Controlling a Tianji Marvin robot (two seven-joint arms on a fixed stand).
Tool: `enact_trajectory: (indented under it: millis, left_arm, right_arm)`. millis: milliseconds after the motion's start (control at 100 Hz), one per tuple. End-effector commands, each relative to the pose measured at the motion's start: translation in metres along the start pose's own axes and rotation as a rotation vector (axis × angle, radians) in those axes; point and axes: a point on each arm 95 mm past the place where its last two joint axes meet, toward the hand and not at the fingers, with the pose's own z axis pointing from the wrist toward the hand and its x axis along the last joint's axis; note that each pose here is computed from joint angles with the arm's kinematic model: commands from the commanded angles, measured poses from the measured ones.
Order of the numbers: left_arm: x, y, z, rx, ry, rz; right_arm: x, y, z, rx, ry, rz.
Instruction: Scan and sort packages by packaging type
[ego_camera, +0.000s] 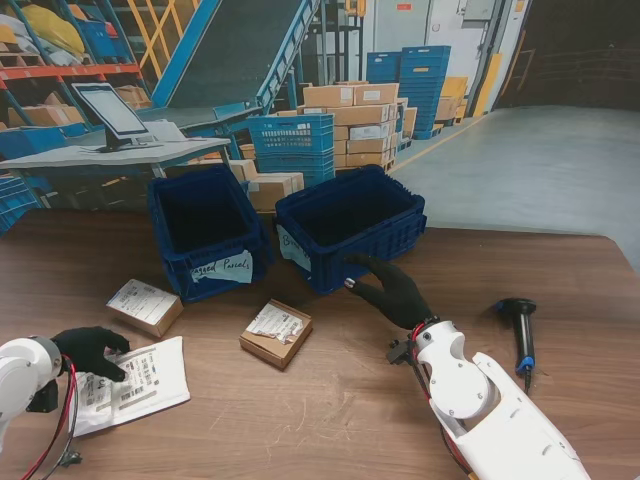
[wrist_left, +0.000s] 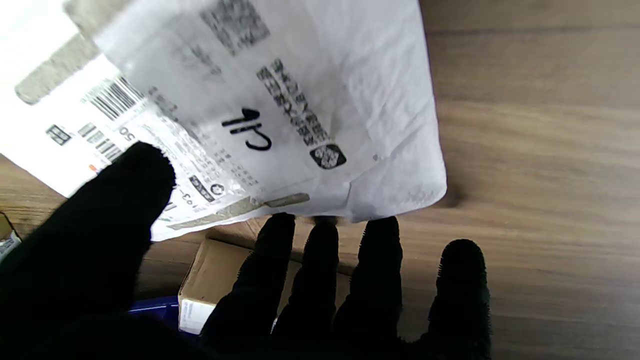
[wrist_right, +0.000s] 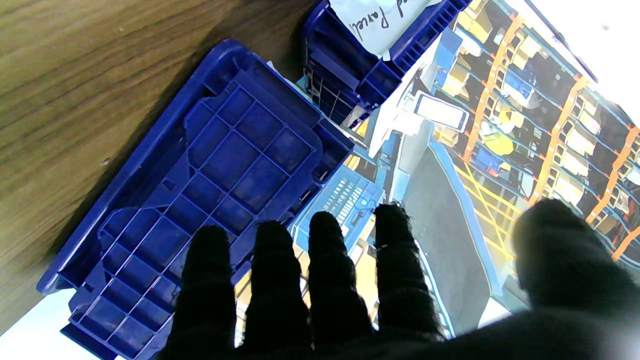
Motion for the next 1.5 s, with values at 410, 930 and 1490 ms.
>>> enact_trajectory:
  millis: [410, 930, 1490]
  left_arm:
    - [-0.021, 0.023, -0.032, -0.006, -0.161, -0.030]
    - [-0.025, 0.036, -0.032, -0.186, -0.177, 0.006]
    - [-0.017, 0.046, -0.020, -0.111, -0.165, 0.077]
  right_arm:
    - [0.006, -0.006, -0.001, 0.020, 0.024, 0.007]
    - [0.007, -0.005, -0.002, 0.020, 0.024, 0.012]
    - [0.006, 0.002, -0.004, 0.009, 0.004, 0.010]
